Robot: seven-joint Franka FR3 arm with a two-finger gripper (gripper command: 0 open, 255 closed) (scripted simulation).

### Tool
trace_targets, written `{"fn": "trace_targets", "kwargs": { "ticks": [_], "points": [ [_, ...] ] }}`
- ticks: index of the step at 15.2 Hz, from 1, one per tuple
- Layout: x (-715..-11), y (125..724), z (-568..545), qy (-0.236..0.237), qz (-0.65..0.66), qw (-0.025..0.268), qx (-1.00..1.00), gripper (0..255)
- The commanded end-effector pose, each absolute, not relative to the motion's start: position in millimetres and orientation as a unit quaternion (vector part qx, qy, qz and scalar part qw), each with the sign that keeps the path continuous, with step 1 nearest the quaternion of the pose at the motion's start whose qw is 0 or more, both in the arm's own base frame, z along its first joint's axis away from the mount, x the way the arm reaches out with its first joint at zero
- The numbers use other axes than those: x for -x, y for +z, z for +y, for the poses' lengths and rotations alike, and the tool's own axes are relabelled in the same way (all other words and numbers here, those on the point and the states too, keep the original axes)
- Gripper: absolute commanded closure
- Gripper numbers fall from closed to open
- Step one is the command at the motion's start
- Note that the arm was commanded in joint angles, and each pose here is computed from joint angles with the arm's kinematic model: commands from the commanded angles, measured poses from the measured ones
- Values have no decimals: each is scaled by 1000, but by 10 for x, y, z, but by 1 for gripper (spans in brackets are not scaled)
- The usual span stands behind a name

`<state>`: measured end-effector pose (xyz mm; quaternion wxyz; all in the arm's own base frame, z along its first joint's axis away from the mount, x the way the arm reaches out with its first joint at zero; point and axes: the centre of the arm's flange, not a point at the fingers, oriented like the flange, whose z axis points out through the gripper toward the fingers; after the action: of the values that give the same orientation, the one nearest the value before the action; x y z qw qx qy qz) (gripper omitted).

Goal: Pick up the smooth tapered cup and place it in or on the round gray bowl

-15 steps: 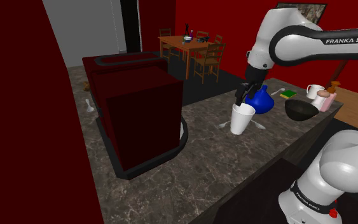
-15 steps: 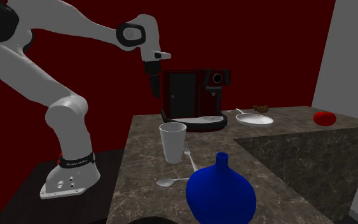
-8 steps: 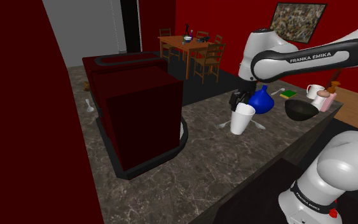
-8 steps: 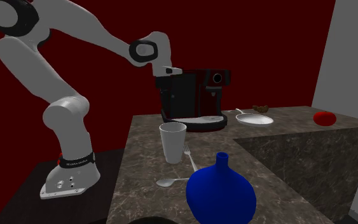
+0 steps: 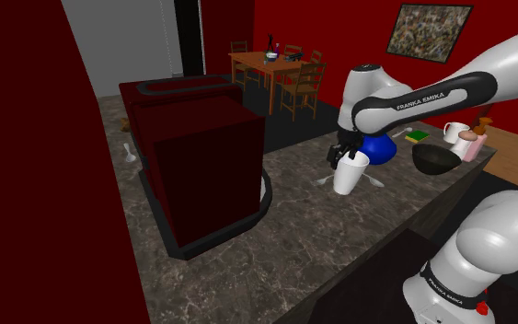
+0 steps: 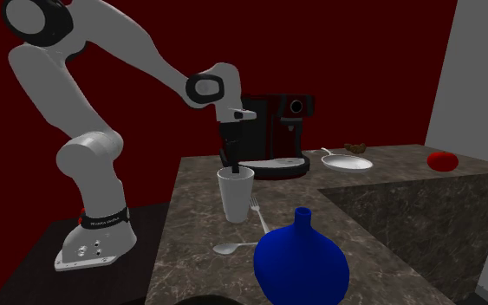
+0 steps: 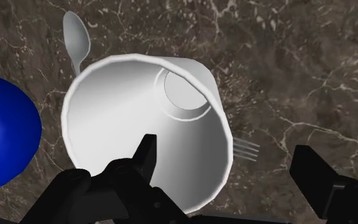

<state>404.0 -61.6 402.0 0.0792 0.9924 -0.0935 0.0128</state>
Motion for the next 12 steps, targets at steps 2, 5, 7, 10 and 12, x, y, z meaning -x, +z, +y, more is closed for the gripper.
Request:
{"fn": "trace_targets", "kwargs": {
  "ticks": [2, 5, 7, 10, 12],
  "points": [
    [-4042, 3827, -635, 13, -94, 79, -992, 0],
    [-4042, 3827, -635, 13, -94, 79, -992, 0],
    [-4042, 3827, -635, 13, -94, 79, -992, 0],
    [-4042, 3827, -635, 13, -94, 79, -992, 0],
    [-4042, 3827, -635, 13, -94, 79, -992, 255]
  ]
}}
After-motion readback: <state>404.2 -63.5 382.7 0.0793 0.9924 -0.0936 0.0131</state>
